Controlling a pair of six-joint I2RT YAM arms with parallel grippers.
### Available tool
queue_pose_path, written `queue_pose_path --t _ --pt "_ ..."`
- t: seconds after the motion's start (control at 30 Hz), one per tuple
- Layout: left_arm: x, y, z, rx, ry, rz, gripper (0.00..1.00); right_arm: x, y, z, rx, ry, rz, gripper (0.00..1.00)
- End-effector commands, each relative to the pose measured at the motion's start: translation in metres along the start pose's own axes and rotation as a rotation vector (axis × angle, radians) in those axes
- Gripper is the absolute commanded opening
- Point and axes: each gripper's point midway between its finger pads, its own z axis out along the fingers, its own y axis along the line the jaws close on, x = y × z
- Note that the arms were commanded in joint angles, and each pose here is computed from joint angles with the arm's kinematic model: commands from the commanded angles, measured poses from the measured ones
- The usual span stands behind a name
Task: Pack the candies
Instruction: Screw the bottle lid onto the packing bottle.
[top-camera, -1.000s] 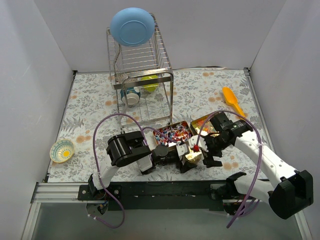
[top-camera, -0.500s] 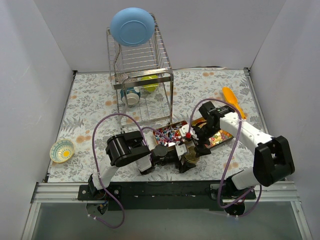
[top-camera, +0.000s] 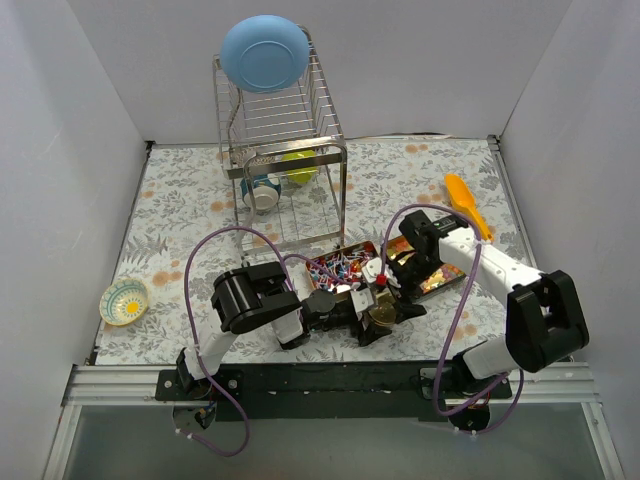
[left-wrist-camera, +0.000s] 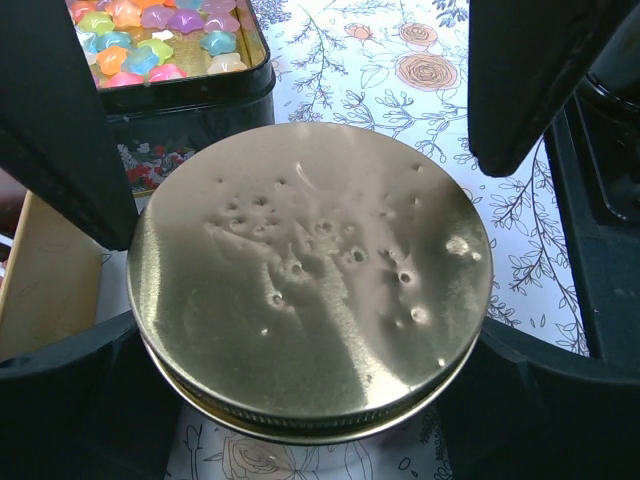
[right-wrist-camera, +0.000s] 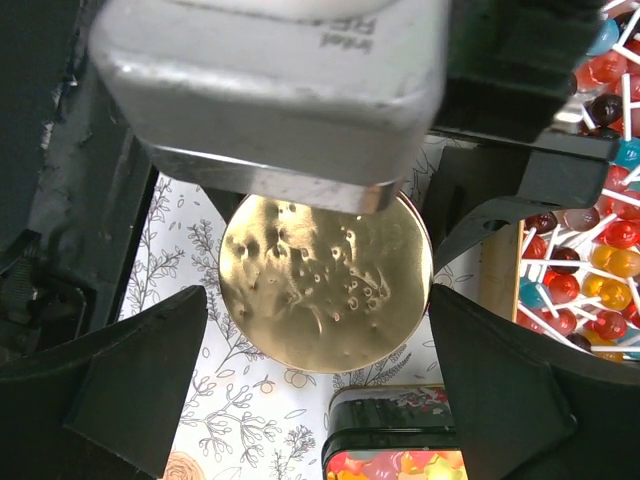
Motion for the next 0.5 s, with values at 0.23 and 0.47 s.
queue_pose_path --t 0.23,0.47 --pt "0.032 0.020 -0.011 -0.101 0.051 -0.084 0.00 0.032 0.071 0.006 -0.088 0.100 0.139 0.98" --pt "0.032 0.023 -0.008 -0.107 0.046 -0.085 0.00 0.038 0.096 0.005 -0.107 0.127 0.177 0.98"
